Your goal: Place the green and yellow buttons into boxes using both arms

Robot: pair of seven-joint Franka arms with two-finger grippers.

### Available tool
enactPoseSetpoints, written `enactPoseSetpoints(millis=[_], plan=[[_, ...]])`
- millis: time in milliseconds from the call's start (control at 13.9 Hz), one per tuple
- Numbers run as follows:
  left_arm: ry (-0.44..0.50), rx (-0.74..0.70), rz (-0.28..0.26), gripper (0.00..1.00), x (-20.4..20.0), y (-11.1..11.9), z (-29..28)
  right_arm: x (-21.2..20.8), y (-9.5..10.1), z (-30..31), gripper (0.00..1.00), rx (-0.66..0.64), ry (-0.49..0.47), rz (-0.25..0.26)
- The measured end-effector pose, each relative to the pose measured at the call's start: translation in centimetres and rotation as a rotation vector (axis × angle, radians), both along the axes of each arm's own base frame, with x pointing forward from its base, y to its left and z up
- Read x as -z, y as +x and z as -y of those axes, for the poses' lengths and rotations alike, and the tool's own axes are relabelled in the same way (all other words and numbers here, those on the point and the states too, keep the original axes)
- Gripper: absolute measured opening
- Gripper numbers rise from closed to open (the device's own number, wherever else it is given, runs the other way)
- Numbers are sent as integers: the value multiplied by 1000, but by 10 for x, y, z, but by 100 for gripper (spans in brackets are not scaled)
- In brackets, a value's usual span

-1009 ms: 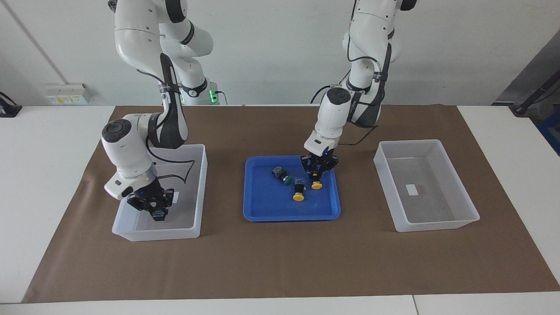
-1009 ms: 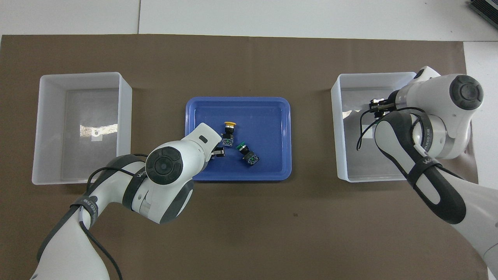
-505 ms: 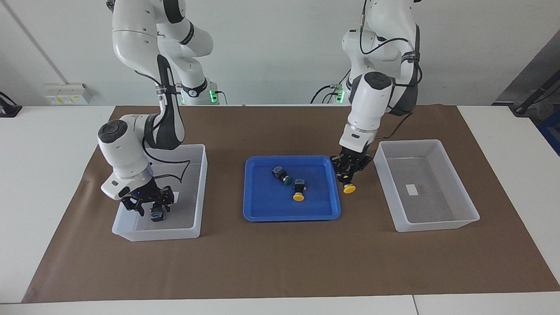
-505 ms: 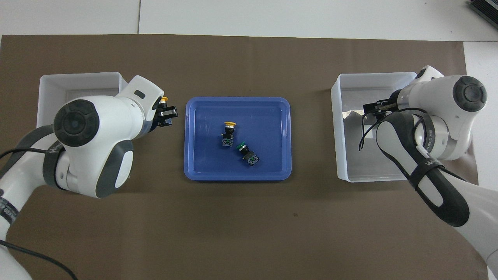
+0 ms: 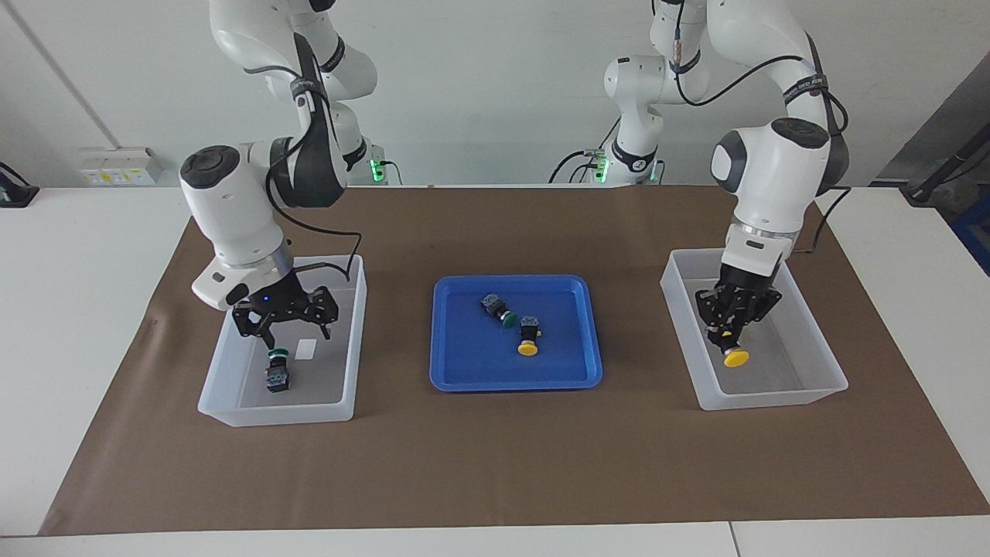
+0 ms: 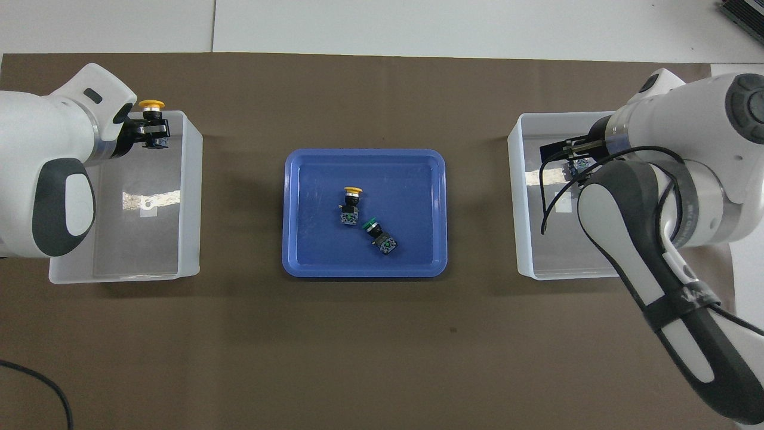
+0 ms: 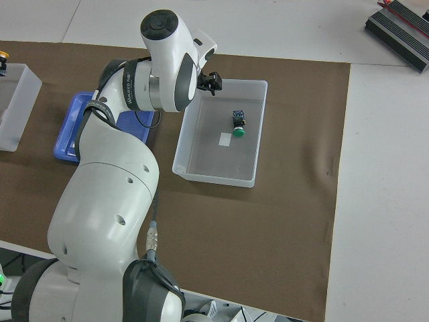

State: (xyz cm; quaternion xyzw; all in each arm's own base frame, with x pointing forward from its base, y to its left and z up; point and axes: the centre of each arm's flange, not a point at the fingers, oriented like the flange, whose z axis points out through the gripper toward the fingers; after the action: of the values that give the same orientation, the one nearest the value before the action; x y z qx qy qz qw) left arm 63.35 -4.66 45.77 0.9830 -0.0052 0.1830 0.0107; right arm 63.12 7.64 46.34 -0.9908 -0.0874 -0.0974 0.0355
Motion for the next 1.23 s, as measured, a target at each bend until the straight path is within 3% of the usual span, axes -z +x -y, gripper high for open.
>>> enactPoseSetpoints(millis=[361,721,1226], plan=[[19,-6,-49,33,39,2,-57,1,-25,-120,100,-150,81,-9],[-15,-32,-61,33,79,-5,-63,61,-63,-224,100,-201,109,11],[-26,-23,-19,33,135,12,-49,130,-104,-265,100,-232,101,-15]])
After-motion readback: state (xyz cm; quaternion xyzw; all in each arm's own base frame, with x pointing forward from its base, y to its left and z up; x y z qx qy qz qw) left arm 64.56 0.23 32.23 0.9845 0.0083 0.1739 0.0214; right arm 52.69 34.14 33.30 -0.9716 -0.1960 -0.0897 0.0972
